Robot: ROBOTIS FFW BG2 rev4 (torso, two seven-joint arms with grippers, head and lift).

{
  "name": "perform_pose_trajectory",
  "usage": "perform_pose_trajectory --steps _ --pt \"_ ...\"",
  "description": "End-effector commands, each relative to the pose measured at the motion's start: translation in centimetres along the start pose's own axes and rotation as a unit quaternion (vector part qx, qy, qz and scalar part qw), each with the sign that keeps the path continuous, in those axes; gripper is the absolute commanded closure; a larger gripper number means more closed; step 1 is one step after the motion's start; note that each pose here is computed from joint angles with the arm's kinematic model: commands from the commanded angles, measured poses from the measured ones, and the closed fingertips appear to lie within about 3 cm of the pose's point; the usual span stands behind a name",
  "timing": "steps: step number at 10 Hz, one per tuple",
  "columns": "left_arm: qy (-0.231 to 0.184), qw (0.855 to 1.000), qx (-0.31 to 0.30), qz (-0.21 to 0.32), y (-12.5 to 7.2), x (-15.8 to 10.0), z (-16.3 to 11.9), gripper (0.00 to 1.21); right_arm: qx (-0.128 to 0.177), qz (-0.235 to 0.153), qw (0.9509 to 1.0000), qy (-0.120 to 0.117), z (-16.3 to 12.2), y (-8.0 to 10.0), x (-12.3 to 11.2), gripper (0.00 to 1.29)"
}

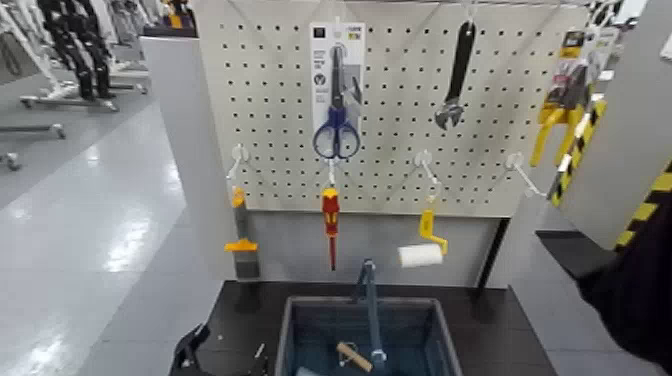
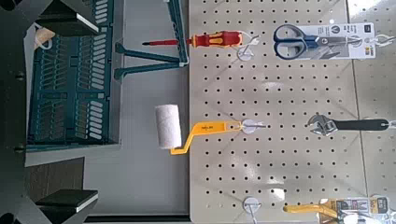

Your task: Put the blue scissors into the crate.

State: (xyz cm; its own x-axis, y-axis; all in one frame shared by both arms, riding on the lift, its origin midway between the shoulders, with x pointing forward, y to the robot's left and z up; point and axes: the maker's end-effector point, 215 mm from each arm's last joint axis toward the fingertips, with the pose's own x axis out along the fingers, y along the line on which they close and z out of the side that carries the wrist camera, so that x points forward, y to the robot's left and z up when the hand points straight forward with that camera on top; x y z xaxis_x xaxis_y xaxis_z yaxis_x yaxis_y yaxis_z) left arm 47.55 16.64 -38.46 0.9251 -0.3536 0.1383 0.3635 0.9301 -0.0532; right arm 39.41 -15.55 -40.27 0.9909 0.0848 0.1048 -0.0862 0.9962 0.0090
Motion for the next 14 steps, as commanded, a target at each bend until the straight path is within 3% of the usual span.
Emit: perform_pose_trajectory --steps 1,5,14 --pt "0.0 1.0 0.0 0.0 0.0 0.0 0.0 0.12 0.0 0.0 1.0 0.0 0.0 0.0 0.0 0.08" --pt "0.012 1.0 -0.002 -0.025 -0.6 0.9 0.0 0.14 0.0 -0.002 1.0 0.0 0.0 -0.1 0.0 0.08" --pt "0.002 0.99 -0.005 -0.143 -0.8 10.6 9.7 0.14 0.002 0.001 1.0 -0.001 0.1 0.1 0.1 0.08"
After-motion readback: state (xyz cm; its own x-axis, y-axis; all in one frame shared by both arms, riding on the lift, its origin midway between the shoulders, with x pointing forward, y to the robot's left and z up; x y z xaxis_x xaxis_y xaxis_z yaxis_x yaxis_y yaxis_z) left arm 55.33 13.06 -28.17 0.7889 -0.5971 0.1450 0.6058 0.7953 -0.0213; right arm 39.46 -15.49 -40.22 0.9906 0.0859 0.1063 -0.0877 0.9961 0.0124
